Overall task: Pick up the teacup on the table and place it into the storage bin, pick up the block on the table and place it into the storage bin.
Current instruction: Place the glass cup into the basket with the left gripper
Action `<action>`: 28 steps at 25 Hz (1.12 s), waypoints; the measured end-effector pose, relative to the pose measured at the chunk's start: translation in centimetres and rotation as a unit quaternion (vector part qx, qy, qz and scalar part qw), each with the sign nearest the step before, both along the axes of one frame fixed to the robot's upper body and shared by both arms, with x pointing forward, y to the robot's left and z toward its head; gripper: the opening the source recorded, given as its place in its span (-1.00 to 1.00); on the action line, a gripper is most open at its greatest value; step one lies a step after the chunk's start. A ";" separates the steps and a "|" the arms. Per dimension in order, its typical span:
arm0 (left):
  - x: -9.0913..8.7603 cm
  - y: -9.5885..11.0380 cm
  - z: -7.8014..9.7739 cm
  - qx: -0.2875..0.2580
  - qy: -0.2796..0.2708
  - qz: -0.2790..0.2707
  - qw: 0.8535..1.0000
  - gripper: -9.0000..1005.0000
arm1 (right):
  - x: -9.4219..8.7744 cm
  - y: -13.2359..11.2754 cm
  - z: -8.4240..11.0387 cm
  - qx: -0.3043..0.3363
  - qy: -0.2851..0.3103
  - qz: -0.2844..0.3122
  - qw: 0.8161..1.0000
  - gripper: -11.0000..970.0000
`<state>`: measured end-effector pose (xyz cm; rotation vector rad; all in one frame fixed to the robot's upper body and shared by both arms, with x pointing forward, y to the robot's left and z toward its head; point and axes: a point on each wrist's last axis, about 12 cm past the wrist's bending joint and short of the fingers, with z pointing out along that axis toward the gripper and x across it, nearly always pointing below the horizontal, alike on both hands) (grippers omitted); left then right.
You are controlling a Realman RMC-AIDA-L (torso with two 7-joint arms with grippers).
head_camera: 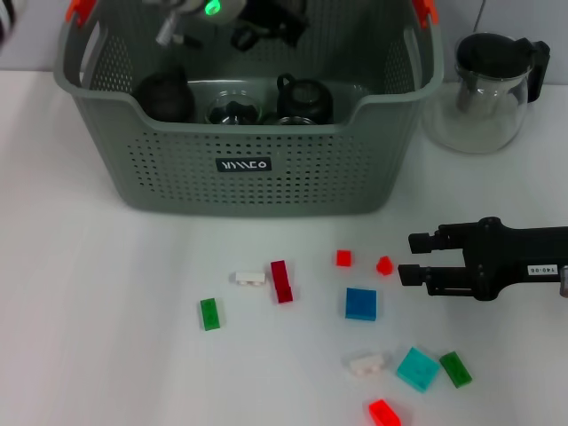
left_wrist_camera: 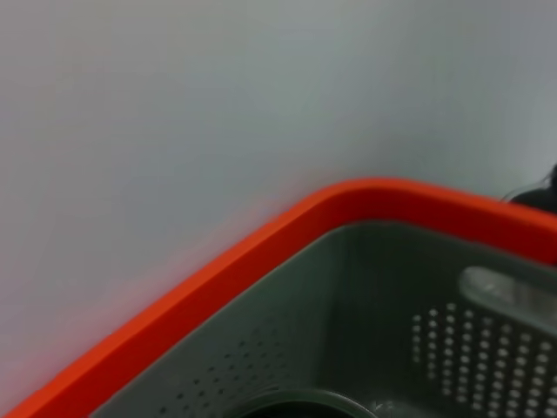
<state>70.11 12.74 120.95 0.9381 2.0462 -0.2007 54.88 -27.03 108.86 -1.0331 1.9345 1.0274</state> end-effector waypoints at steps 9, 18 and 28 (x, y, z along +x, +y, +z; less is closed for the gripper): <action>-0.5 -1.3 -3.2 0.046 -0.018 0.009 0.999 -0.89 | 0.0 0.0 0.0 -0.001 0.000 0.000 1.000 0.28; -0.6 -1.1 -3.5 0.049 -0.021 0.014 0.998 -0.89 | 0.1 0.0 -0.1 -0.005 -0.002 -0.002 1.000 0.28; -0.8 -1.3 -4.0 0.062 -0.021 0.006 0.998 -0.67 | 0.2 0.0 0.0 -0.006 -0.004 -0.002 1.000 0.28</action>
